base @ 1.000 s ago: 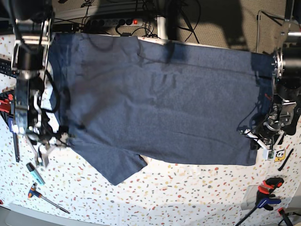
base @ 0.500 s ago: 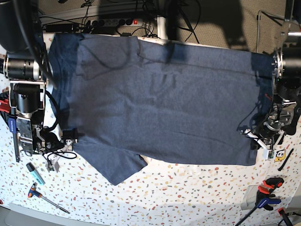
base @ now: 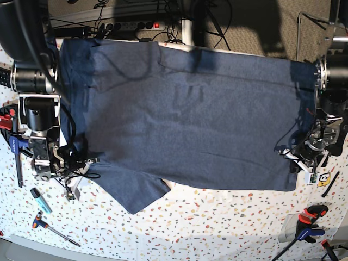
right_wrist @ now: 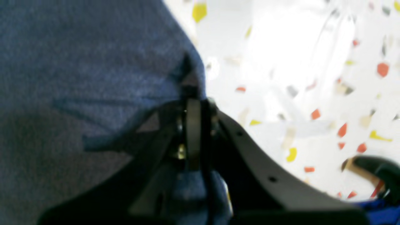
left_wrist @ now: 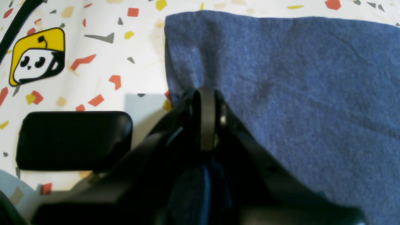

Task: Fold the T-shirt properly
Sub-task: 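Grasp the shirt corner by the sleeve with the right gripper, then lift both held corners and fold them over onto the shirt's other half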

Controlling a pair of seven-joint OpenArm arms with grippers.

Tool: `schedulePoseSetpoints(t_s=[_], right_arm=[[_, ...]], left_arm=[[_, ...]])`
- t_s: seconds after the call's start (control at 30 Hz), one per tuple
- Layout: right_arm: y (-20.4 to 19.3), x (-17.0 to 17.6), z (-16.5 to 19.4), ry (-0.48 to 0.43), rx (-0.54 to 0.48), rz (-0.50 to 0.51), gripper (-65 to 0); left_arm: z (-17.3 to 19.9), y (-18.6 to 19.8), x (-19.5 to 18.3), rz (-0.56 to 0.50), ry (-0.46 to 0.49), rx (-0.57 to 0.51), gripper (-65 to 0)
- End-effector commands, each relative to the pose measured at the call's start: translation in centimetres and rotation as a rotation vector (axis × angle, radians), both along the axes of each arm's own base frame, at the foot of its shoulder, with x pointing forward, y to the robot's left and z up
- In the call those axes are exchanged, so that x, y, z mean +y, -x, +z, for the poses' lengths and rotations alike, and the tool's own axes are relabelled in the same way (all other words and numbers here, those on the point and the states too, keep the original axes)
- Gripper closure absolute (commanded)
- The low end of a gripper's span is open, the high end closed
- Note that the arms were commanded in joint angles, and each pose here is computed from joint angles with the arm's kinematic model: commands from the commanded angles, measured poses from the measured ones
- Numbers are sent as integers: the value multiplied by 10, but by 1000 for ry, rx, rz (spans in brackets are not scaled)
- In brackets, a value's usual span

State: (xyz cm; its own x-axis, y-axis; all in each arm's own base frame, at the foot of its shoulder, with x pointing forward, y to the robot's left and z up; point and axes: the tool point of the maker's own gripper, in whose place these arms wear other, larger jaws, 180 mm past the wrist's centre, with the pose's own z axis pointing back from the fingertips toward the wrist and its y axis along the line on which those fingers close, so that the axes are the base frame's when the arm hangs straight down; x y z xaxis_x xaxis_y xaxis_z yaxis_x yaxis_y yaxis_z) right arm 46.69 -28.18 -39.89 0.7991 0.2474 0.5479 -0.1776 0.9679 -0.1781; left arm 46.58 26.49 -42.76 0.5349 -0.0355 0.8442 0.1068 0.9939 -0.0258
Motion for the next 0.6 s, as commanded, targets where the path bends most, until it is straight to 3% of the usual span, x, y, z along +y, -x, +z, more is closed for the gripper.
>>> schedulePoseSetpoints(t_s=[0.0, 0.27, 0.4, 0.57], right_arm=[[-22, -5, 29, 12, -88, 7, 0], [-28, -4, 36, 20, -117, 28, 0], [-28, 19, 42, -21, -116, 166, 0], [-30, 23, 53, 4, -147, 195, 0]], left_arm=[[18, -13, 7, 4, -11, -49, 0], [36, -26, 13, 76, 69, -95, 0], [48, -34, 16, 76, 99, -77, 0], [73, -41, 26, 65, 134, -70, 0]])
